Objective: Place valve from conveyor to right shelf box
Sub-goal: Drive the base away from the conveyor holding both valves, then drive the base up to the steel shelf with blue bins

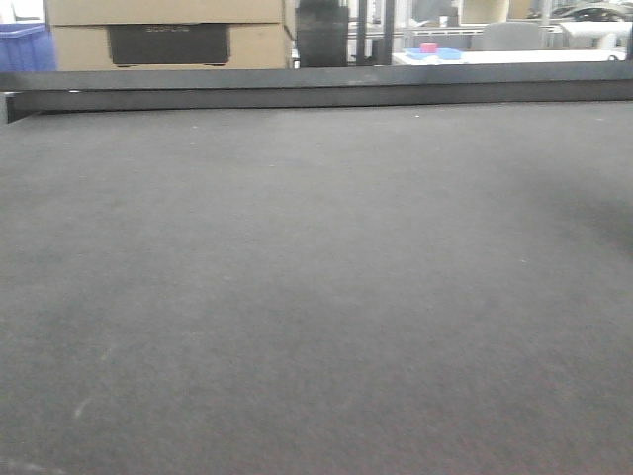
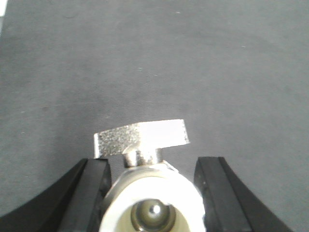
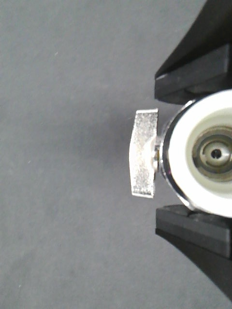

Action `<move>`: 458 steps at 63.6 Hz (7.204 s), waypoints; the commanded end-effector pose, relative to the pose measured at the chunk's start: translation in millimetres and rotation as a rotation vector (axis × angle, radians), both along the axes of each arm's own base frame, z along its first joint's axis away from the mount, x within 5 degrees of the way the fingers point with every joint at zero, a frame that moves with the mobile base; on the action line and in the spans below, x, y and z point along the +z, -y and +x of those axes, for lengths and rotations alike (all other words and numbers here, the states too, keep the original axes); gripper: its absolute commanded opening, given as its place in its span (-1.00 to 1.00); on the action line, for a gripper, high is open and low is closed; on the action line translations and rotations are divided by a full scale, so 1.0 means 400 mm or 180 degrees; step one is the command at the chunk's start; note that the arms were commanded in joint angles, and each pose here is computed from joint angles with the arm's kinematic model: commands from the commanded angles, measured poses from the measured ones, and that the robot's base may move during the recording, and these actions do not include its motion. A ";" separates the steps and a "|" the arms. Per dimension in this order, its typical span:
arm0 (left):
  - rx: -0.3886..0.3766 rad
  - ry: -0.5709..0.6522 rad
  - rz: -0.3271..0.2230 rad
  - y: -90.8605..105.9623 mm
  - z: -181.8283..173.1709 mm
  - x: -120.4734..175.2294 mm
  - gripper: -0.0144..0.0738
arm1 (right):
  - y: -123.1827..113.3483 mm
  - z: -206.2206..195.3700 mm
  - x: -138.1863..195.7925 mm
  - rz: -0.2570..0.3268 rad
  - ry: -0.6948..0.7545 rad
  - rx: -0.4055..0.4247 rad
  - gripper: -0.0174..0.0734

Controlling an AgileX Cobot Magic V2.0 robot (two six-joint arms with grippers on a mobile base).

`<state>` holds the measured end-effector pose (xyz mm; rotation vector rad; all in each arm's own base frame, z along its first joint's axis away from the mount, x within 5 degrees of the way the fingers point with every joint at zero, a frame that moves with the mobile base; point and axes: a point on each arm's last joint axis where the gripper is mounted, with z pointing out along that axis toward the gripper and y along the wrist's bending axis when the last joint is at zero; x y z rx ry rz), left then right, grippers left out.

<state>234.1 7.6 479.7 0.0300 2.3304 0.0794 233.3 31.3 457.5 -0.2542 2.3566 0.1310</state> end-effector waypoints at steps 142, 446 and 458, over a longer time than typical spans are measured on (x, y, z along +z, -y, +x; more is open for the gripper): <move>-0.0020 0.0222 -0.0027 0.006 -0.006 0.023 -0.93 | 0.005 0.016 0.062 0.0078 0.0810 -0.0086 -0.96; -0.0014 0.0240 -0.0026 0.005 -0.005 0.024 -0.93 | 0.005 0.018 0.062 0.0080 0.0824 -0.0088 -0.96; -0.0014 0.0240 -0.0026 0.005 -0.005 0.024 -0.93 | 0.005 0.018 0.062 0.0080 0.0824 -0.0088 -0.96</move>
